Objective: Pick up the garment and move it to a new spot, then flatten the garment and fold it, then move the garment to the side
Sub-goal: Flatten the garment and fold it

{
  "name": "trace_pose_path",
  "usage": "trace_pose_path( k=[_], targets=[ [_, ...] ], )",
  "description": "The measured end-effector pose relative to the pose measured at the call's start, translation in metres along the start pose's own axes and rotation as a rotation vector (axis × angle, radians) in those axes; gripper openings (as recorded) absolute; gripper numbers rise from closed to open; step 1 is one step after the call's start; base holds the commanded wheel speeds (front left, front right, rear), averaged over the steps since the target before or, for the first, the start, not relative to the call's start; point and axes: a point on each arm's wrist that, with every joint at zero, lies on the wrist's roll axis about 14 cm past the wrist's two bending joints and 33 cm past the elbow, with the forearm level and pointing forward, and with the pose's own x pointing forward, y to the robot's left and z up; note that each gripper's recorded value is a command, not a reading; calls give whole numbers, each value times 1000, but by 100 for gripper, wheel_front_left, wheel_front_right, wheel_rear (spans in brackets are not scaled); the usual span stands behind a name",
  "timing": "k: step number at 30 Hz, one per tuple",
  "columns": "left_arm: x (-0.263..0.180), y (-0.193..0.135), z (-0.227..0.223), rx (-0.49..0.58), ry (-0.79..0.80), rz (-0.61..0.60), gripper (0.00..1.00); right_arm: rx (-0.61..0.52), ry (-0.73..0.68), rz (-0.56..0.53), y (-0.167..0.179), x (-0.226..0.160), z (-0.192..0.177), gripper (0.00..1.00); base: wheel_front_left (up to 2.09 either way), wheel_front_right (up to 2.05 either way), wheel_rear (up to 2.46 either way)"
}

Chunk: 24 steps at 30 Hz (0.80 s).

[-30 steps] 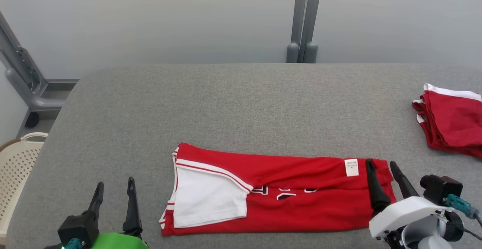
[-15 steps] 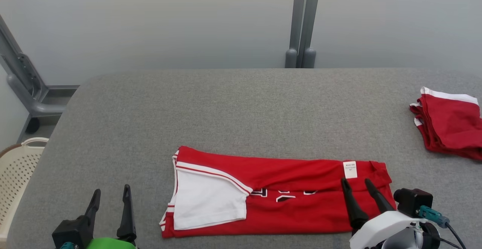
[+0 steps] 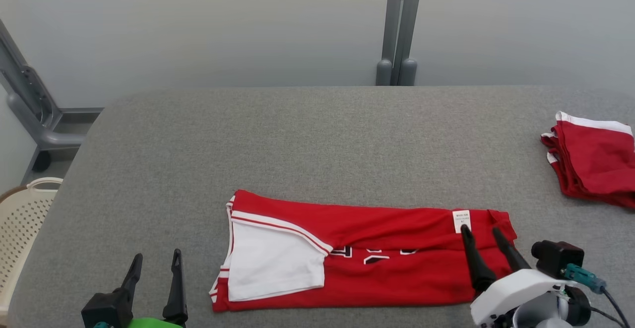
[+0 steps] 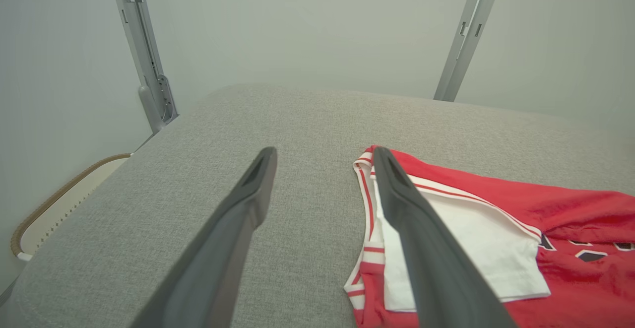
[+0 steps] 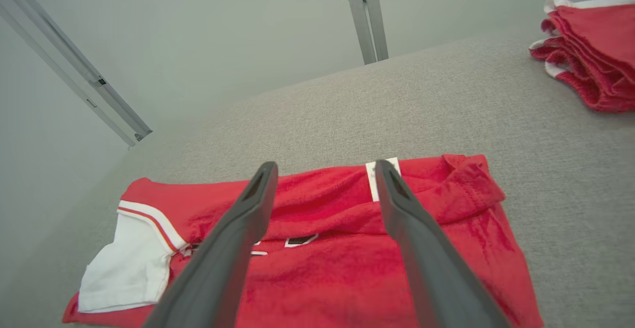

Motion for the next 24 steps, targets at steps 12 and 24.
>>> trace_pose_path(
  k=[12, 24],
  targets=[
    [2, -5, -13, 6, 46, -18, 100, -105, -6, -273, -92, 3, 25, 100, 0, 0, 0],
    [11, -5, -26, 12, 101, -19, 100, -117, 175, -328, -111, 30, -12, 100, 0, 0, 0]
  ],
)
